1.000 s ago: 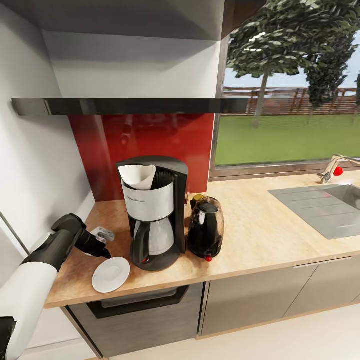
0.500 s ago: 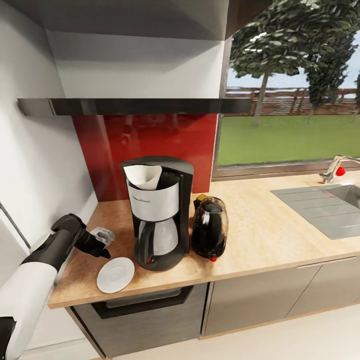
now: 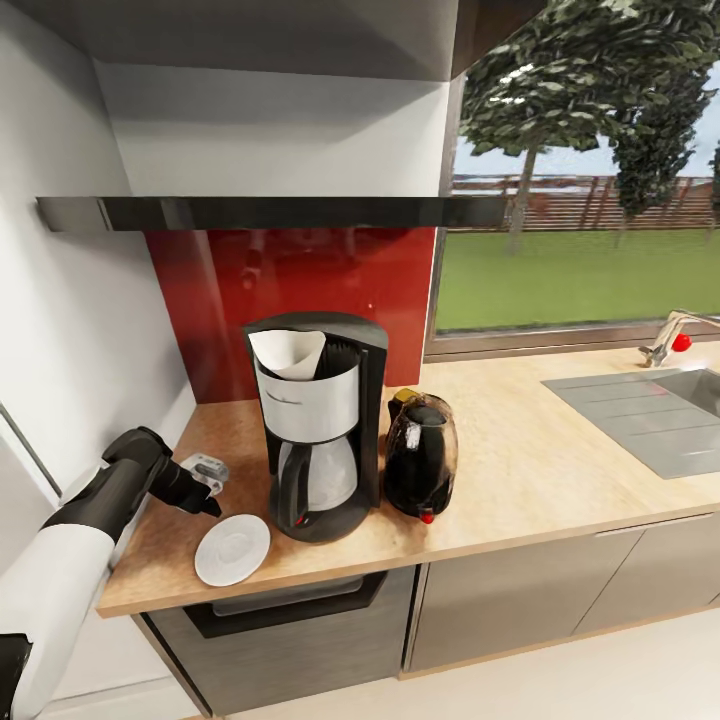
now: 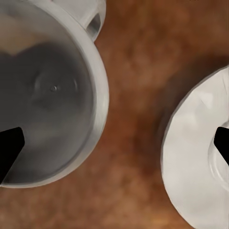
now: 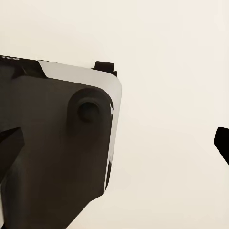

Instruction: Set up a coffee station on the kitchen countertop: keep the coffee maker on the countertop, move the bottle of coffee from the kitchen shelf to the counter next to the coffee maker, place a paper coffee filter on top of the coffee maker, put the saucer next to the coffee maker with the coffee cup on the saucer, and place the electric kettle next to the coffee maker.

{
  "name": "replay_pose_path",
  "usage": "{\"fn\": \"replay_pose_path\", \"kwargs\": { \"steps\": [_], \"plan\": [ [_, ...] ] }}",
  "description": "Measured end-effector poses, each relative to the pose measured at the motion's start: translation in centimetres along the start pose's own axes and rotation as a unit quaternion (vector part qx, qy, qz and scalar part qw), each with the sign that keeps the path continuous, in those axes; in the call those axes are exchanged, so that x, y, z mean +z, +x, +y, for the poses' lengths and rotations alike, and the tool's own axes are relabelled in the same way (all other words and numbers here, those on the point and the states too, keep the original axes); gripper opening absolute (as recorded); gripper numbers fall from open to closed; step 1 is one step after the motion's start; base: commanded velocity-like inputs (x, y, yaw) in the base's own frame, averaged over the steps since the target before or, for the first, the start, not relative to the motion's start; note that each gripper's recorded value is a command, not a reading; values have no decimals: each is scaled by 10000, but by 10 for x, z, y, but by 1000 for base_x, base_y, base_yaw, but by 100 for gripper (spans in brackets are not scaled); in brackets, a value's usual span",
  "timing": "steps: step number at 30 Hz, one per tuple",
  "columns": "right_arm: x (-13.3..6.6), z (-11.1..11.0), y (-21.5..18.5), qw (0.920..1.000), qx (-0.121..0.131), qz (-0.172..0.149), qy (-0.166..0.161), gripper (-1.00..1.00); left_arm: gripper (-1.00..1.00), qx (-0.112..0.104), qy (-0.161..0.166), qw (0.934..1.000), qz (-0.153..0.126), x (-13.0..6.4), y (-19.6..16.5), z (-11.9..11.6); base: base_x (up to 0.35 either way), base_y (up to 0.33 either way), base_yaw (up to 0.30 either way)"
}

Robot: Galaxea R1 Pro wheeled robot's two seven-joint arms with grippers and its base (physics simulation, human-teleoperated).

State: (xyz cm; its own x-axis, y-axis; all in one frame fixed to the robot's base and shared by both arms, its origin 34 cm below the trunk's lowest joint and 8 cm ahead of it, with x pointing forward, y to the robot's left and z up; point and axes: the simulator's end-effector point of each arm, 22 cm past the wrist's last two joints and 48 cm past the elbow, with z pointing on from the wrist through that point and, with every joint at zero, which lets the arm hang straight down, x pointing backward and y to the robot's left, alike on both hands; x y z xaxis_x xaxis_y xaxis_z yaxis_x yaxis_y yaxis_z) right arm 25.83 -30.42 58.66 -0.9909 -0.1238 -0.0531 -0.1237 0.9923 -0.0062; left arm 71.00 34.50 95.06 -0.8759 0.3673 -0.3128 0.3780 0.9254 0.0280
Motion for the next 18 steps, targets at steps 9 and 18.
{"fn": "replay_pose_path", "kwargs": {
  "steps": [9, 18],
  "plan": [
    [0, 0, 0, 10000, 2, -1, 0, 100, 100, 11, 6, 10000, 11, 1, 0, -1, 17, 13, 0],
    [0, 0, 0, 10000, 1, 0, 0, 100, 100, 16, 6, 10000, 17, 1, 0, -1, 12, 9, 0]
  ]
}}
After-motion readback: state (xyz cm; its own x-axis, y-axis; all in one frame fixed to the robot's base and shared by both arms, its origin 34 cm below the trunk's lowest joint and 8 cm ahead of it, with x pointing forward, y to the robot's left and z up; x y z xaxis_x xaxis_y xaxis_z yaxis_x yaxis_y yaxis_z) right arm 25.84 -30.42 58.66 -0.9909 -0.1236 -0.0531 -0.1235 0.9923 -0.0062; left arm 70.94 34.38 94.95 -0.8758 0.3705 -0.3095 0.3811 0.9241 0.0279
